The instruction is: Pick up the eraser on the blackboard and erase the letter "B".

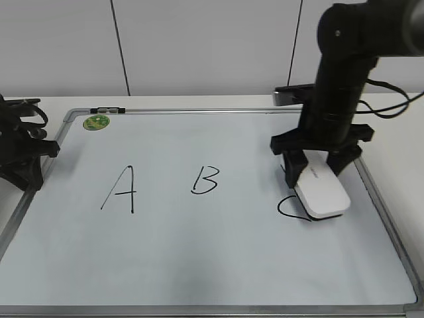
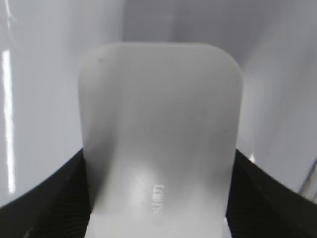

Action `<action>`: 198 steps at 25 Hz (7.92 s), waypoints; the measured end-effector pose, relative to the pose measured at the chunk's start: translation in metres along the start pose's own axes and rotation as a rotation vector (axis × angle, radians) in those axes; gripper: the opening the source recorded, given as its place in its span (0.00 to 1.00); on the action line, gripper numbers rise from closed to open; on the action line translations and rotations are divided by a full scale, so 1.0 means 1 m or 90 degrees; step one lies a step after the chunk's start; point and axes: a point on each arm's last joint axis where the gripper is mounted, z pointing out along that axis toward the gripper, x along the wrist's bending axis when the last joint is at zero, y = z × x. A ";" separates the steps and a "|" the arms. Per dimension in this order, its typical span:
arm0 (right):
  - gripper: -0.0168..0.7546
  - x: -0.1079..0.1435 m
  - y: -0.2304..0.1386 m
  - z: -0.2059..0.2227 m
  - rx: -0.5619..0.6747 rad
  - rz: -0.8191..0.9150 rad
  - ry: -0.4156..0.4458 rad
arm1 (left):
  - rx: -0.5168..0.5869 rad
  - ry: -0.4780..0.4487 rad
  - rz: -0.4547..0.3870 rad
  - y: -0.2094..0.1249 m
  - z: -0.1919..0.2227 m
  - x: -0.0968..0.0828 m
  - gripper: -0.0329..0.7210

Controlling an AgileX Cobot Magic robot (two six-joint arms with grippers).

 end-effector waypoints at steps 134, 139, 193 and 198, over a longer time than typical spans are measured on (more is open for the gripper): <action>0.70 -0.054 0.070 -0.034 -0.147 0.096 -0.041 | 0.012 0.015 0.012 -0.001 0.000 0.002 0.08; 0.70 -0.083 0.046 -0.008 -0.066 0.127 -0.028 | 0.012 0.015 0.012 -0.001 0.000 0.002 0.08; 0.87 -0.104 0.054 0.030 -0.024 0.146 -0.003 | 0.012 0.006 0.005 -0.001 0.000 0.001 0.08; 0.88 -0.107 0.065 0.004 -0.085 0.144 -0.022 | 0.011 0.004 0.004 -0.001 -0.001 0.000 0.10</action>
